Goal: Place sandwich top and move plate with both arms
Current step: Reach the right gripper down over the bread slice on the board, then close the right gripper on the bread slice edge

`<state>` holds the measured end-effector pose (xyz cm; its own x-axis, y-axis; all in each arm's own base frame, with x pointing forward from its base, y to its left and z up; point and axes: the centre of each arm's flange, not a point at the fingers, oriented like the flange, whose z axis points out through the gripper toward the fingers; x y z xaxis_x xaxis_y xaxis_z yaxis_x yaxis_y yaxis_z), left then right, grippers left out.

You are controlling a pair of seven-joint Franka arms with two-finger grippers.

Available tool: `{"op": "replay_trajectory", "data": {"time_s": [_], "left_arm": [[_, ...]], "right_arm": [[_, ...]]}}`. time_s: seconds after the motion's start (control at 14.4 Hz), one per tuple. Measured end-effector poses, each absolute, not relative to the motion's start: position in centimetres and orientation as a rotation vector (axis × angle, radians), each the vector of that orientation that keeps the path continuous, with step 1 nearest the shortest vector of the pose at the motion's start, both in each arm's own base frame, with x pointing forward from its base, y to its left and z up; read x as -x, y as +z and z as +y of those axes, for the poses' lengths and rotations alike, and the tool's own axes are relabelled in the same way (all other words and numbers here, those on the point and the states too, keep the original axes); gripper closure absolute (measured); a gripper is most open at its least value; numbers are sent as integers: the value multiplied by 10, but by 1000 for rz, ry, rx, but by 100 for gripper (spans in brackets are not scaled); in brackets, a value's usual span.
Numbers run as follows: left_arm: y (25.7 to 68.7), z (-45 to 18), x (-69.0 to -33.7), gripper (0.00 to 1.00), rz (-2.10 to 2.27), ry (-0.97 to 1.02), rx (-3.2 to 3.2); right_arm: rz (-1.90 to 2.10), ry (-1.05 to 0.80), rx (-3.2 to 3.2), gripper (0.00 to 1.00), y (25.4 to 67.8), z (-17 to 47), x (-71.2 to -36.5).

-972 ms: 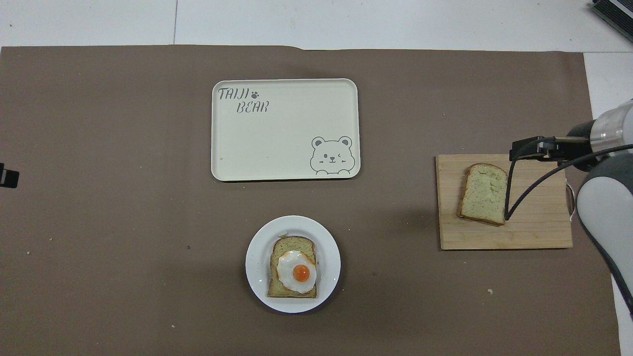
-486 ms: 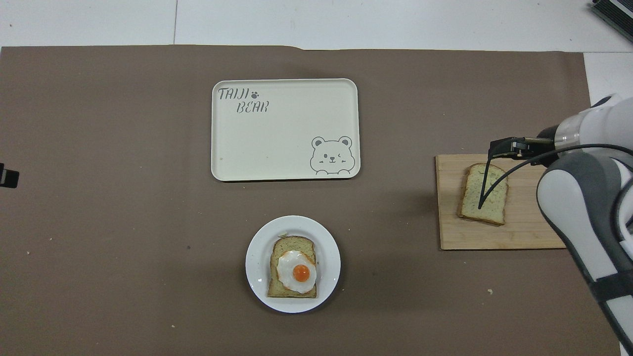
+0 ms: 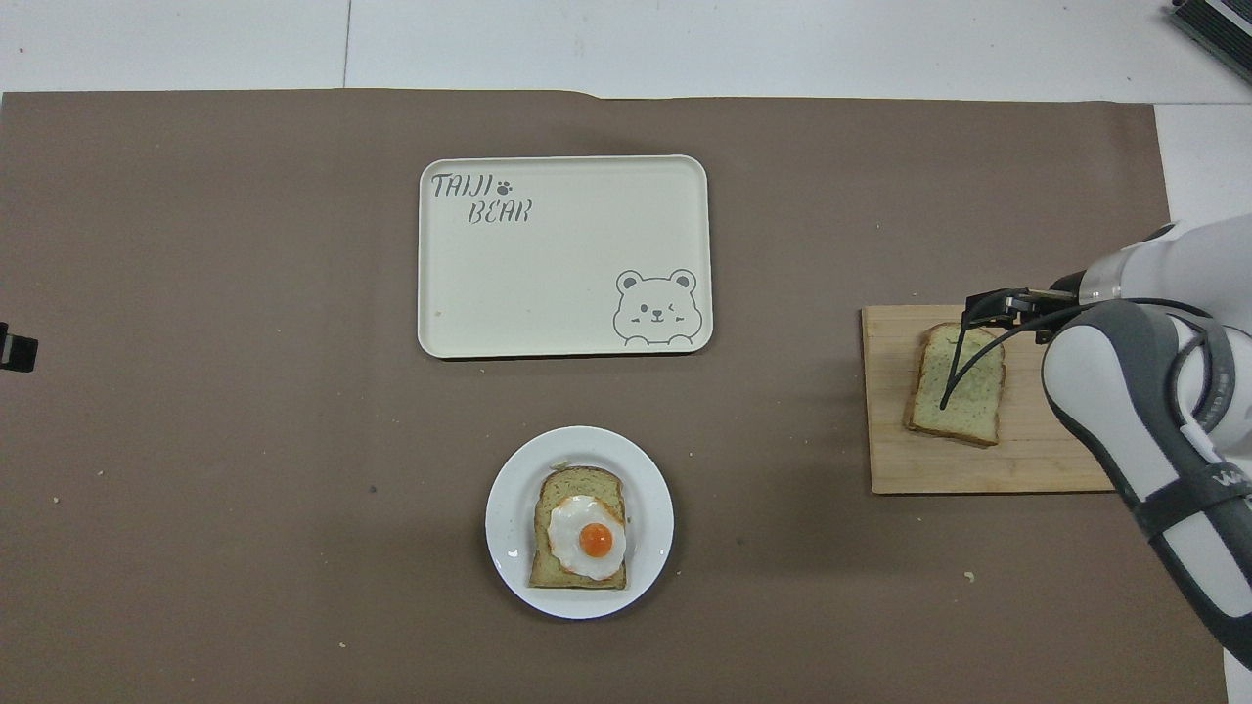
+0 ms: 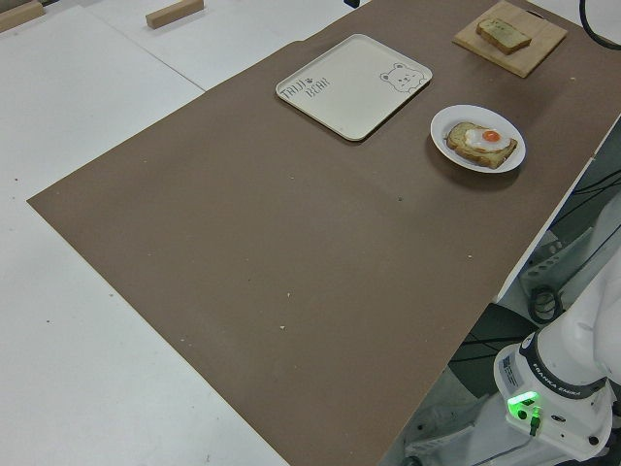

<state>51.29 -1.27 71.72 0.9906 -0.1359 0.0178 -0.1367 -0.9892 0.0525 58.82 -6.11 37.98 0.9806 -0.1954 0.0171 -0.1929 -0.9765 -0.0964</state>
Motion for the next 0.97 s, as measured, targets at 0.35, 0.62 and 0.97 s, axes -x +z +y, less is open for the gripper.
{"op": "replay_trajectory", "data": {"time_s": [0.35,0.62,0.97], "left_arm": [[717,-13,-513,0,-211,22,-3081],[717,-13,-513,0,-211,22,-3081],[717,-13,-513,0,-211,22,-3081]], "right_arm": [[300,13,3001,0,353,-75,-584],[288,10,3010,0,326,-79,-572],[288,23,3012,0,317,-81,-569]]}}
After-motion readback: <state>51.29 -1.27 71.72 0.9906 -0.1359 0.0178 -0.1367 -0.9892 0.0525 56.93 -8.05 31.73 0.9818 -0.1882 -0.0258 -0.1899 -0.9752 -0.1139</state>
